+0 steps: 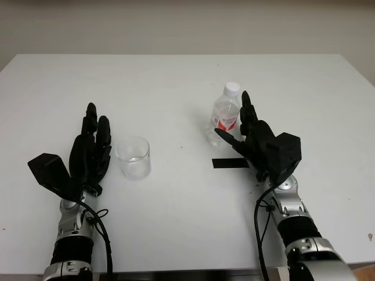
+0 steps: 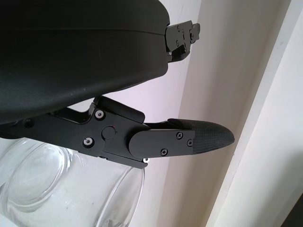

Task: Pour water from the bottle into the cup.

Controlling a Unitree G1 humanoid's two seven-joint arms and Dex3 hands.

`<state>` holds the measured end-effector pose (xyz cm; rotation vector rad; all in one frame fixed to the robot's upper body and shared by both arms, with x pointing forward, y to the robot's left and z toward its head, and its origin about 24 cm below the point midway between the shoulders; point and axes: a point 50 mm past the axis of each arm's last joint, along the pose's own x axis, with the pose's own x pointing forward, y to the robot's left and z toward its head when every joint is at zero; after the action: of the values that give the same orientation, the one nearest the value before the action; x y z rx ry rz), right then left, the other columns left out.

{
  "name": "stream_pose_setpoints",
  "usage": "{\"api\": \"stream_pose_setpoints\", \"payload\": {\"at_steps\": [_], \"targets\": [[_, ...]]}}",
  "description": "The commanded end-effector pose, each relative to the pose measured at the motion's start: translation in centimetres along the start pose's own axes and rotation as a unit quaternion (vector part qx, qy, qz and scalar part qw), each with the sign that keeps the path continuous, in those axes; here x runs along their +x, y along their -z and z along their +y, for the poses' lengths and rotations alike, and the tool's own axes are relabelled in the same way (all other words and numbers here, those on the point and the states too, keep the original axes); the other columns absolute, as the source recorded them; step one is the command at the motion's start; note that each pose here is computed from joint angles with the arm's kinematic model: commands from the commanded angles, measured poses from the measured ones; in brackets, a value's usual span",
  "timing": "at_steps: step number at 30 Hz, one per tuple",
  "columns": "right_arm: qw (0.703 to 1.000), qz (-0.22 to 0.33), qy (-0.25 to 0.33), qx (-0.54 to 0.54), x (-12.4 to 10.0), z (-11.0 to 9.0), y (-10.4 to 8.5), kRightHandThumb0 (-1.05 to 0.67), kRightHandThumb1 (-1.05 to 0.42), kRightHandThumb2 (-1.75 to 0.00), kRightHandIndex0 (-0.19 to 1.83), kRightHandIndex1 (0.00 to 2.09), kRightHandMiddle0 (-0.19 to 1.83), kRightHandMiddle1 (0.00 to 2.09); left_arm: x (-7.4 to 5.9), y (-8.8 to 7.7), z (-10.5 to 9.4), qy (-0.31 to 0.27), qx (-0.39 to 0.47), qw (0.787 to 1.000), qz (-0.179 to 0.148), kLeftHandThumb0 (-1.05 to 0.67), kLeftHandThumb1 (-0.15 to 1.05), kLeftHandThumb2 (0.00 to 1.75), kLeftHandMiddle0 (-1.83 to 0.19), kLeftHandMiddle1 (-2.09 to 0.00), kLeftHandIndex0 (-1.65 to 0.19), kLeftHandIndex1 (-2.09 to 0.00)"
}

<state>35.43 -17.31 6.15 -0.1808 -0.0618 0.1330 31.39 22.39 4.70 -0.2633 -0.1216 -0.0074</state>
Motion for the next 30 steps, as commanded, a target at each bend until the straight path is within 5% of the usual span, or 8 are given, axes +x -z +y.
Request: {"api": "stream_pose_setpoints", "payload": {"at_steps": [1,19,24,26,27,28,30], "targets": [[1.0,-0.007,0.001,-0.012,1.0,-0.2,-1.0,-0.98,-0.89,-0.05,-0.19,0.0,-0.19,0.0,-0.5,0.9,0.2,-0.005,-0.006,1.0,0.017,-0.71,1.05,0.4,0.18,-0.05,0.19,-0.03],[0.997,0.014,-0.047,-0.053,2.9,2.7,-1.5,-0.96,-0.91,-0.06,-0.19,0.0,-0.19,0.0,-1.0,1.0,0.3,-0.012,-0.011,1.0,0.014,-0.7,1.05,0.39,0.16,-0.06,0.19,-0.03],[1.0,0.011,-0.009,0.002,3.0,3.1,-1.5,-0.75,-0.87,-0.04,-0.06,0.07,-0.05,0.08,-0.9,1.0,0.2,-0.01,-0.004,1.0,0.013,-0.7,1.05,0.41,0.17,-0.05,0.19,-0.02],[1.0,0.016,0.009,0.006,3.0,3.2,-1.5,-0.63,-0.87,-0.05,0.09,0.56,-0.08,0.85,-0.9,1.0,0.2,-0.01,-0.006,1.0,0.013,-0.7,1.05,0.41,0.18,-0.05,0.19,-0.02],[1.0,0.017,0.016,0.006,3.0,3.3,-1.4,-0.51,-0.89,-0.07,0.16,1.16,0.01,1.41,-0.9,1.0,0.2,-0.01,-0.006,1.0,0.012,-0.7,1.05,0.41,0.18,-0.05,0.19,-0.01],[1.0,0.018,0.019,0.007,3.0,3.5,-1.3,-0.45,-0.93,-0.08,0.35,1.6,0.17,1.74,-1.0,1.0,0.2,-0.01,-0.005,1.0,0.013,-0.7,1.05,0.41,0.18,-0.05,0.19,-0.01],[1.0,0.022,0.016,0.009,3.0,3.7,-1.2,-0.42,-1.02,-0.17,0.89,1.99,0.6,2.02,-1.0,1.0,0.3,-0.012,-0.005,1.0,0.013,-0.7,1.05,0.4,0.18,-0.05,0.19,-0.01]]}}
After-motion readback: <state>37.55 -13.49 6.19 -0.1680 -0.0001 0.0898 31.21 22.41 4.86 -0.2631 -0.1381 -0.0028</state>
